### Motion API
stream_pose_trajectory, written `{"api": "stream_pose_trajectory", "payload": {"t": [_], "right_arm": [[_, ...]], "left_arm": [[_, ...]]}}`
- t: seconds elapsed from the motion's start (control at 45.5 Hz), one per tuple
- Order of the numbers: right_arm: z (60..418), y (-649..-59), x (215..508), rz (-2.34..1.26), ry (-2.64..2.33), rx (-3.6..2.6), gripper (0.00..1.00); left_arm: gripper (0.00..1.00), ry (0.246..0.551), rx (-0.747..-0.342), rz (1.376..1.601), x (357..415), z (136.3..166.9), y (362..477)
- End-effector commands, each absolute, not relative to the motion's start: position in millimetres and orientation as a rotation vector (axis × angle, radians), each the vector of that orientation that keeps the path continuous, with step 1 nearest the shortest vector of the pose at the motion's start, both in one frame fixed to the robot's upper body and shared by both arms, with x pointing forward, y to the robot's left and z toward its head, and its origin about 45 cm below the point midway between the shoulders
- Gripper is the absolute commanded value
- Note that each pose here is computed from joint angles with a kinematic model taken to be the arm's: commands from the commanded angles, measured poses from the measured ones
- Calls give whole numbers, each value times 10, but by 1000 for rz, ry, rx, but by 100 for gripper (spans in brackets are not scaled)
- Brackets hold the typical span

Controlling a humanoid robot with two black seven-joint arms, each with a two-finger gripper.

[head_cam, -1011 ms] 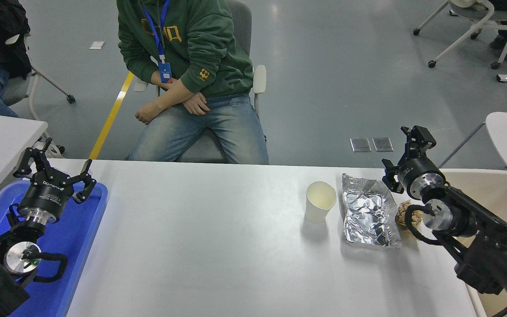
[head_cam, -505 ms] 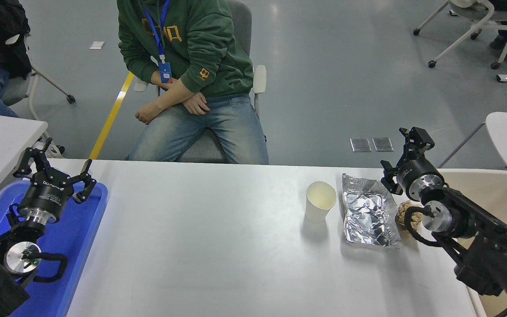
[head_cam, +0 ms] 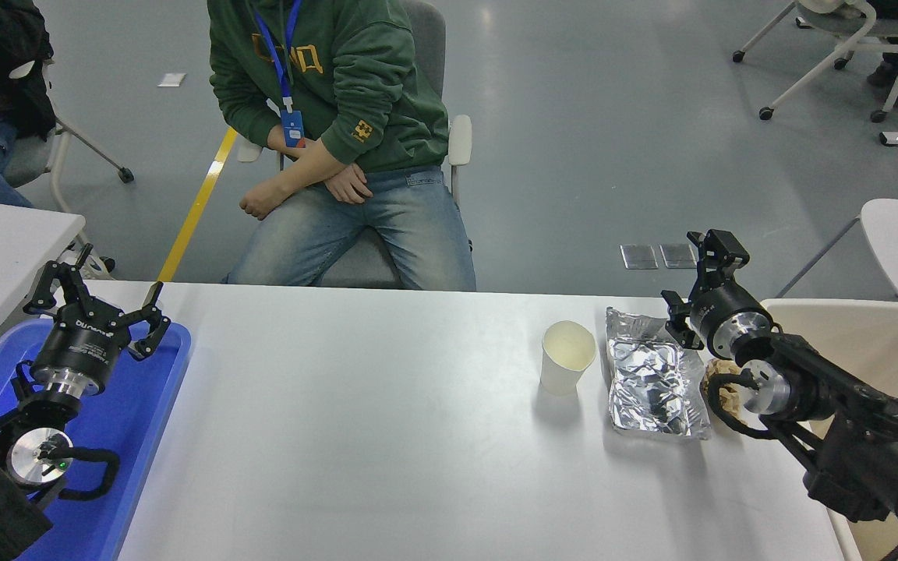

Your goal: Clean the table surface

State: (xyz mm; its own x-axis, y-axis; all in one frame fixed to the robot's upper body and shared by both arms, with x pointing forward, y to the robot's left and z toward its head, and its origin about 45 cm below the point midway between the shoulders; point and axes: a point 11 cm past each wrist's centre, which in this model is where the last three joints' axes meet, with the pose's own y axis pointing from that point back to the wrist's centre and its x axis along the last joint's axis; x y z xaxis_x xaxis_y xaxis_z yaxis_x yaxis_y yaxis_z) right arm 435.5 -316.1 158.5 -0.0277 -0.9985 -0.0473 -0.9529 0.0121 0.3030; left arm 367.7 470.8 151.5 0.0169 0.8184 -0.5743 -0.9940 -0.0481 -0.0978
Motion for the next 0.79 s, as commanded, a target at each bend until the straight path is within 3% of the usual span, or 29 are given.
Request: {"api": "stream_pose_trajectory", "payload": {"t": [0.0,0.396,0.418,0.769], "right_arm": [[1653,-3112,4401,-243,-1966,2074,100],[1839,-2996,4469,12,-1696,2087,100],[1844,-2983,4465,22,-1681,2089,100],[1841,-2772,4356,278,-1339,2075,100]], "left_arm": [[100,396,-567,1531,3678,1509,4700],[100,393,-567,1533,3676,1519,4716],[100,395,-566,1533,3672,1510,4710],[100,394,-566,1534,3670,1513,4717]]}}
